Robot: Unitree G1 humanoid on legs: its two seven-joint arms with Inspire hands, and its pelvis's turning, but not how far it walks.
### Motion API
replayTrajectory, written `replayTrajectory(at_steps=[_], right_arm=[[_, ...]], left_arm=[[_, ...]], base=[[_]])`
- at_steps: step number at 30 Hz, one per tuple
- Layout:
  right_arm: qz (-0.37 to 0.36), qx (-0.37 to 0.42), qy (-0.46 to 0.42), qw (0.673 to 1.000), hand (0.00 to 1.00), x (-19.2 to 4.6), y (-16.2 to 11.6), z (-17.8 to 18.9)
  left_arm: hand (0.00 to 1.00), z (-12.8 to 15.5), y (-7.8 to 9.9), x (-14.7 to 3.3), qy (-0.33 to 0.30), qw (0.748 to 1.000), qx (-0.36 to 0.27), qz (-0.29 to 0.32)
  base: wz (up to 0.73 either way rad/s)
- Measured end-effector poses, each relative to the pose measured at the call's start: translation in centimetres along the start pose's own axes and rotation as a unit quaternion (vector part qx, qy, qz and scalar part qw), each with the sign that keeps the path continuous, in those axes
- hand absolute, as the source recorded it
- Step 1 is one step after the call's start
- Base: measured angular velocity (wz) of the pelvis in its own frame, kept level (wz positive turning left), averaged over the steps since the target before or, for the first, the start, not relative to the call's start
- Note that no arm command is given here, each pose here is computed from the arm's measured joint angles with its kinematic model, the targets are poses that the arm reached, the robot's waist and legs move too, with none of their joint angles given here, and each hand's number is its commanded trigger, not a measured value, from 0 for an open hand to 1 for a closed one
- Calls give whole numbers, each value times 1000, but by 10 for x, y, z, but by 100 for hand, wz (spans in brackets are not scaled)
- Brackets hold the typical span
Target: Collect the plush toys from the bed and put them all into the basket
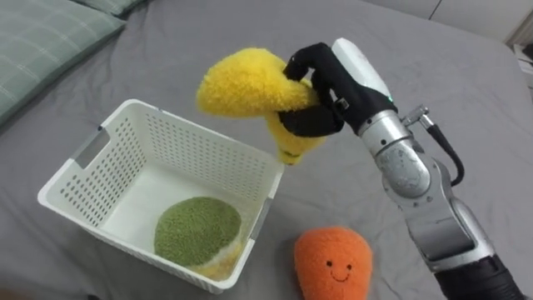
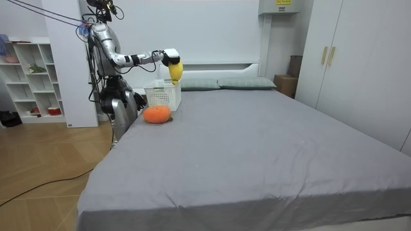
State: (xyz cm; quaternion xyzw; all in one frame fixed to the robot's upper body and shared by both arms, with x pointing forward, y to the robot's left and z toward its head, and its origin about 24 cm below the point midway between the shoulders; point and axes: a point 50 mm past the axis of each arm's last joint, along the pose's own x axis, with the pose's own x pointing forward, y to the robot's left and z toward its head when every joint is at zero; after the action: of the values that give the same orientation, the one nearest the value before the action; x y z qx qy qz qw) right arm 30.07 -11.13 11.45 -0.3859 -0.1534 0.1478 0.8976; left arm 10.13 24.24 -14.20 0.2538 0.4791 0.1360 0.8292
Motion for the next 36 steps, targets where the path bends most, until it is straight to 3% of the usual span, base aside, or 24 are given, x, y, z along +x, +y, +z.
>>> replayTrajectory(at_steps=[5,6,7,9,10,11,17,36], right_arm=[[28,28,-5,999,100,3,18,6],[32,32,-3,999,87,3,21,5],[34,33,-1,999,82,3,21,4],[47,35,6,998,48,10,27,3],[51,37,7,998,17,12,28,2],[61,38,9,997,0,16,32,2],[89,46,10,995,0,30,43,5],[90,33,19,995,0,28,44,-1]], left_arm=[[0,5,-3,0,-9,1000,5,-5],[0,7,-4,1,-12,1000,8,-8],[0,9,-4,1,-14,1000,8,-9],[0,11,-5,1,-16,1000,6,-10],[0,12,-5,1,-17,1000,6,-10],[0,13,-5,2,-19,1000,6,-10],[0,18,-6,3,-26,1000,9,-14],[0,25,-5,4,-38,999,23,-30]], base=[[4],[11],[10],[0],[0],[4],[7],[4]])
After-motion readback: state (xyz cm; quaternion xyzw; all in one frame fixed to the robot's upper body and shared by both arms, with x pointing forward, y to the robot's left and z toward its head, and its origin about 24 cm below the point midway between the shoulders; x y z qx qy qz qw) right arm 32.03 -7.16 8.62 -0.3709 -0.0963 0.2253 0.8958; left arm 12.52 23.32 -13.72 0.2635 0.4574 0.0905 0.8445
